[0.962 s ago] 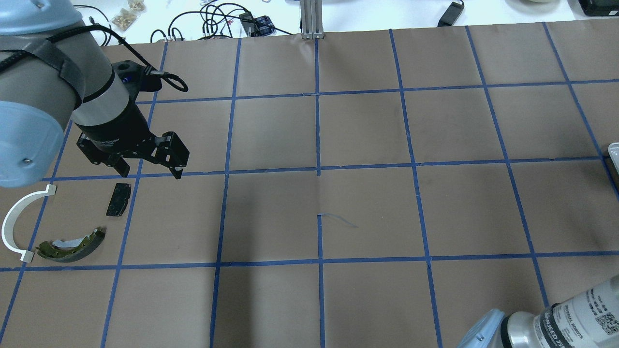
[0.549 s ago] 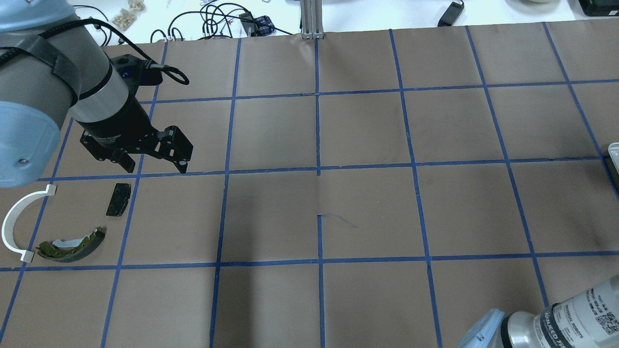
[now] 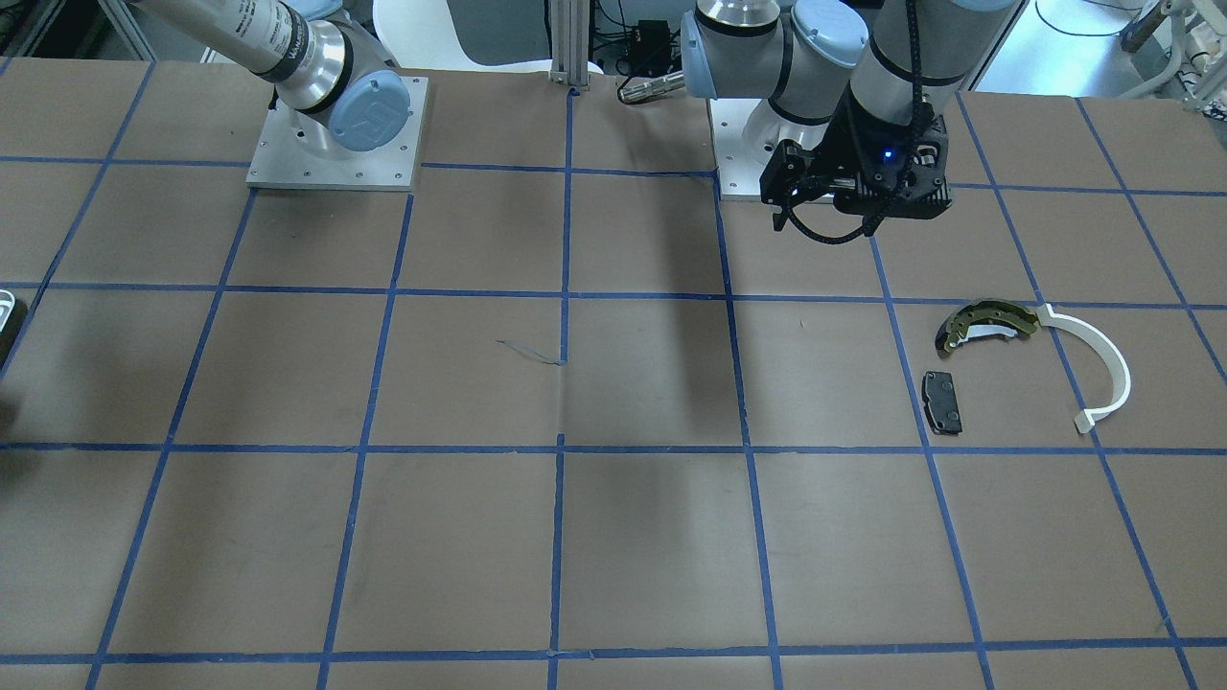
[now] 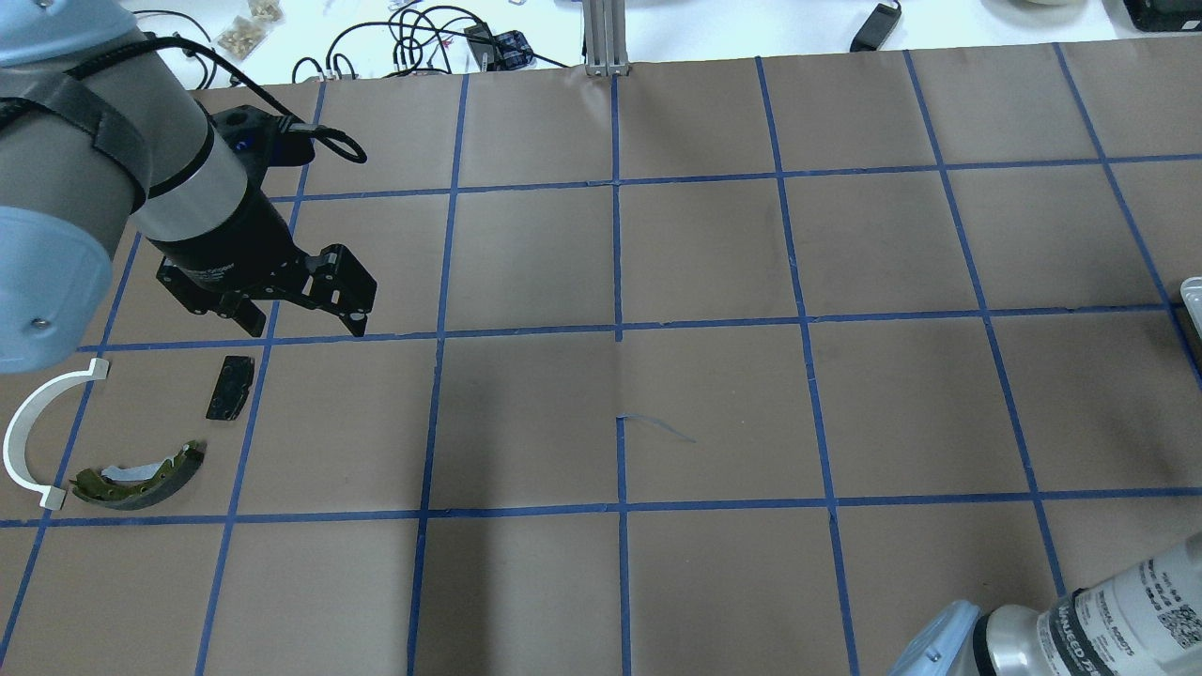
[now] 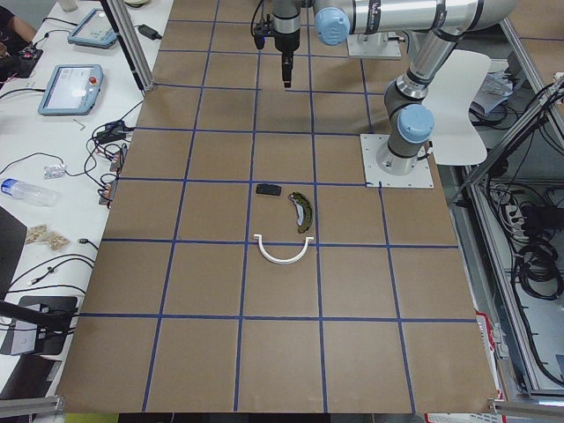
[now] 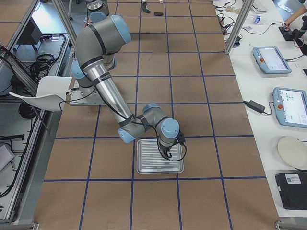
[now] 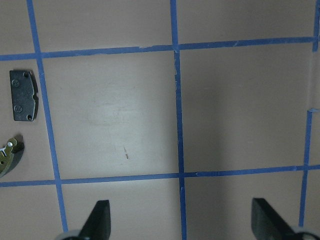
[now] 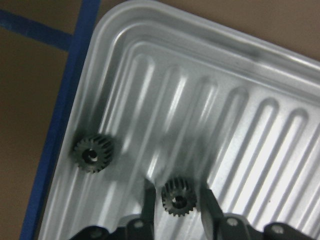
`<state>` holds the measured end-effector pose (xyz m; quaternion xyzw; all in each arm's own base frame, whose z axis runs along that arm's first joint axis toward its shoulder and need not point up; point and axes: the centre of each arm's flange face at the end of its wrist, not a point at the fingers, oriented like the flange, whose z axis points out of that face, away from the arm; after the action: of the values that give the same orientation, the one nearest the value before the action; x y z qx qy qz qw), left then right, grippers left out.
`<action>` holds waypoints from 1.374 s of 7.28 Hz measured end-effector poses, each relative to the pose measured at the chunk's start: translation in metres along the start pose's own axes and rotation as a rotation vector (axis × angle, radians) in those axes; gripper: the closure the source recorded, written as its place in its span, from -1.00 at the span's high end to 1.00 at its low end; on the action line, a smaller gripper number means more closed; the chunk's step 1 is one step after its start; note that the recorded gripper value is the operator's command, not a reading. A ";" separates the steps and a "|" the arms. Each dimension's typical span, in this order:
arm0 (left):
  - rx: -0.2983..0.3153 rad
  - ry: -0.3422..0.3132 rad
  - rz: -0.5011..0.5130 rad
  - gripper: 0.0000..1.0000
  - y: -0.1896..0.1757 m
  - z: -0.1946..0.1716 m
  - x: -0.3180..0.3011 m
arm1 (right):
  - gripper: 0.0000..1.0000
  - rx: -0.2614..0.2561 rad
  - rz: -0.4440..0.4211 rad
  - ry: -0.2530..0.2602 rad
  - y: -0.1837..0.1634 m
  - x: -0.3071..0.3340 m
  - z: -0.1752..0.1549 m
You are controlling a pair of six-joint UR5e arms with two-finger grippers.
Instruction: Place bearing gear from tray to pile
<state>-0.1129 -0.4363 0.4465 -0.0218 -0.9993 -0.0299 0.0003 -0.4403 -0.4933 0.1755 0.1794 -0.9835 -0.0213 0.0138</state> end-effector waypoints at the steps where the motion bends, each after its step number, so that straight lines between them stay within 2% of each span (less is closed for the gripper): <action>1: -0.001 0.000 0.000 1.00 0.000 0.001 0.000 | -0.73 0.000 -0.001 0.004 0.000 0.001 0.001; 3: 0.004 0.000 -0.011 1.00 0.001 0.006 -0.001 | -0.79 0.003 0.007 0.018 -0.001 0.001 -0.003; 4: 0.013 -0.002 -0.011 1.00 0.001 0.009 -0.002 | -0.79 0.005 0.013 0.032 -0.001 -0.002 -0.017; 6: 0.023 -0.004 -0.012 1.00 0.002 0.012 -0.002 | -0.79 0.000 0.061 0.019 -0.020 -0.035 -0.064; 8: 0.032 -0.004 -0.019 1.00 0.002 0.011 -0.004 | -0.78 0.004 0.110 0.011 -0.093 -0.123 -0.123; 10: 0.039 -0.005 -0.016 1.00 0.002 0.010 -0.005 | -0.79 0.006 0.185 -0.012 -0.199 -0.273 -0.152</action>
<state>-0.1077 -0.4342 0.4365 -0.0139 -0.9998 -0.0103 -0.0020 -0.1095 -0.5881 0.3131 0.0876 -0.9959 -0.0181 0.0092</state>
